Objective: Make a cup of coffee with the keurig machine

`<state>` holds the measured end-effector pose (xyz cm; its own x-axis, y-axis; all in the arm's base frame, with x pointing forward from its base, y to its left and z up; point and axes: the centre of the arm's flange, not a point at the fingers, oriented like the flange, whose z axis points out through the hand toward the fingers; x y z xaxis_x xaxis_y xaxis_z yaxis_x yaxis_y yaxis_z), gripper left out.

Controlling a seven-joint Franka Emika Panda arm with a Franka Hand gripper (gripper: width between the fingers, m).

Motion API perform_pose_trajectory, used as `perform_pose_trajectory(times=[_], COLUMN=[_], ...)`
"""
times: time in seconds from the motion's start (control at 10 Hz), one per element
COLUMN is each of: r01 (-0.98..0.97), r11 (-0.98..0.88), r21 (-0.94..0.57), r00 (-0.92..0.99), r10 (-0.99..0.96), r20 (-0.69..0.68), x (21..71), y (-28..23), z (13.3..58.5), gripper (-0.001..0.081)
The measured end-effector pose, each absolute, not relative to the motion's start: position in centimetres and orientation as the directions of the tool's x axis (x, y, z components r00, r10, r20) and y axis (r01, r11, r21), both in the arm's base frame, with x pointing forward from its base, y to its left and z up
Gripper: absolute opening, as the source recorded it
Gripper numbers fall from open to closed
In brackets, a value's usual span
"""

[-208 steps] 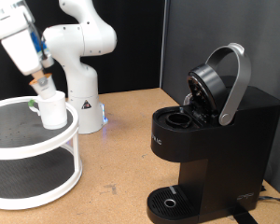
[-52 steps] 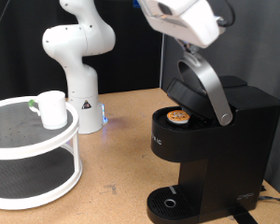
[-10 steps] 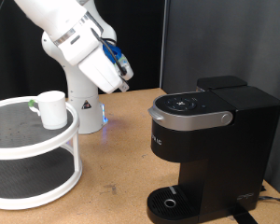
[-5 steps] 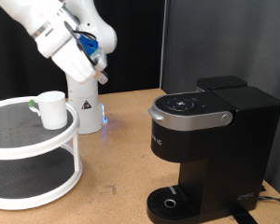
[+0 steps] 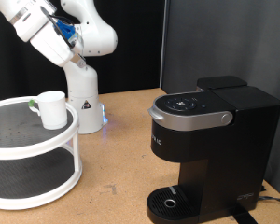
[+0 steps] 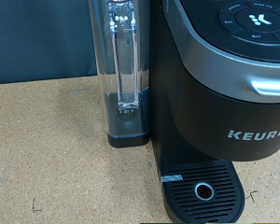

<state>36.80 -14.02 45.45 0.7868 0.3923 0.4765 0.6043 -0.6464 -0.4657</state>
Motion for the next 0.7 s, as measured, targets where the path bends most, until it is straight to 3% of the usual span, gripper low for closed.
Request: perform_pose_trajectory(times=[0.3,0.7], r01=[0.582,0.562], r11=[-0.655,-0.663], r21=[-0.482,-0.495], r00=[0.803,0.819], r10=[0.368,0.364], r20=[0.469,0.443], x=[36.3,31.7], y=[-14.6,-17.8], z=[44.9,44.7], gripper=[0.0000,0.0000])
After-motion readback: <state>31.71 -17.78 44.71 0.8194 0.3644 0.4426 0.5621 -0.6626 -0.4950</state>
